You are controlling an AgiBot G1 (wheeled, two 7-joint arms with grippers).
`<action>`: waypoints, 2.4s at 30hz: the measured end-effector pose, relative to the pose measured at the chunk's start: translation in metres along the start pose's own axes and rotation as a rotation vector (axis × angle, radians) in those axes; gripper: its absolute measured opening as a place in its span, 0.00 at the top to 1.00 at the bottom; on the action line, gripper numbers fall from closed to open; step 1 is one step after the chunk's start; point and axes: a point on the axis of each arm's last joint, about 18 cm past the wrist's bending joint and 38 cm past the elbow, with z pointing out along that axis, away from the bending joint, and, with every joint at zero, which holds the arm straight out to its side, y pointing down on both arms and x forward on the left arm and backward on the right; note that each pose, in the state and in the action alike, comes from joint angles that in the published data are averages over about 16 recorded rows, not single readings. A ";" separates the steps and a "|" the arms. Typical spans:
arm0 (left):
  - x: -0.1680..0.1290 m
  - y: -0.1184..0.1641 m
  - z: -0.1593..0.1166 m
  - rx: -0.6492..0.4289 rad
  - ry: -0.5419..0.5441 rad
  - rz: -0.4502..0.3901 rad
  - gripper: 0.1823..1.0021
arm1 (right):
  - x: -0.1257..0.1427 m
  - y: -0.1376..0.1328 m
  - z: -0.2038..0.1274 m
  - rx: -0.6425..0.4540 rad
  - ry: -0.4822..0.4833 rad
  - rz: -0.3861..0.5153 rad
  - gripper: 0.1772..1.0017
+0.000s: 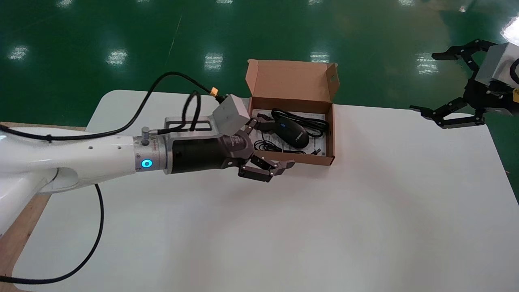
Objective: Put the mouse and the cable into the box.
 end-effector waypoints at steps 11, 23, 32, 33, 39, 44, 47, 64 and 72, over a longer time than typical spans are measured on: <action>0.020 -0.012 -0.062 0.136 0.060 -0.070 0.00 | -0.045 -0.040 0.010 0.215 -0.096 0.168 0.00; 0.048 -0.031 -0.136 0.230 0.129 -0.065 0.00 | -0.099 -0.087 0.001 0.429 -0.265 0.354 0.00; 0.075 -0.046 -0.187 0.250 0.188 -0.019 0.00 | -0.140 -0.122 -0.017 0.564 -0.425 0.485 0.00; 0.078 -0.047 -0.192 0.250 0.194 -0.013 0.00 | -0.144 -0.125 -0.019 0.576 -0.442 0.496 0.00; 0.090 -0.054 -0.210 0.245 0.219 0.016 0.00 | -0.160 -0.139 -0.030 0.627 -0.516 0.544 0.00; 0.093 -0.055 -0.215 0.243 0.226 0.025 0.00 | -0.165 -0.143 -0.034 0.641 -0.538 0.557 0.00; 0.094 -0.056 -0.215 0.243 0.227 0.026 0.00 | -0.165 -0.144 -0.034 0.643 -0.540 0.557 0.00; 0.090 -0.053 -0.209 0.245 0.219 0.010 0.00 | -0.160 -0.139 -0.030 0.625 -0.518 0.549 0.00; 0.089 -0.053 -0.209 0.246 0.218 0.007 0.00 | -0.159 -0.138 -0.030 0.622 -0.514 0.547 0.00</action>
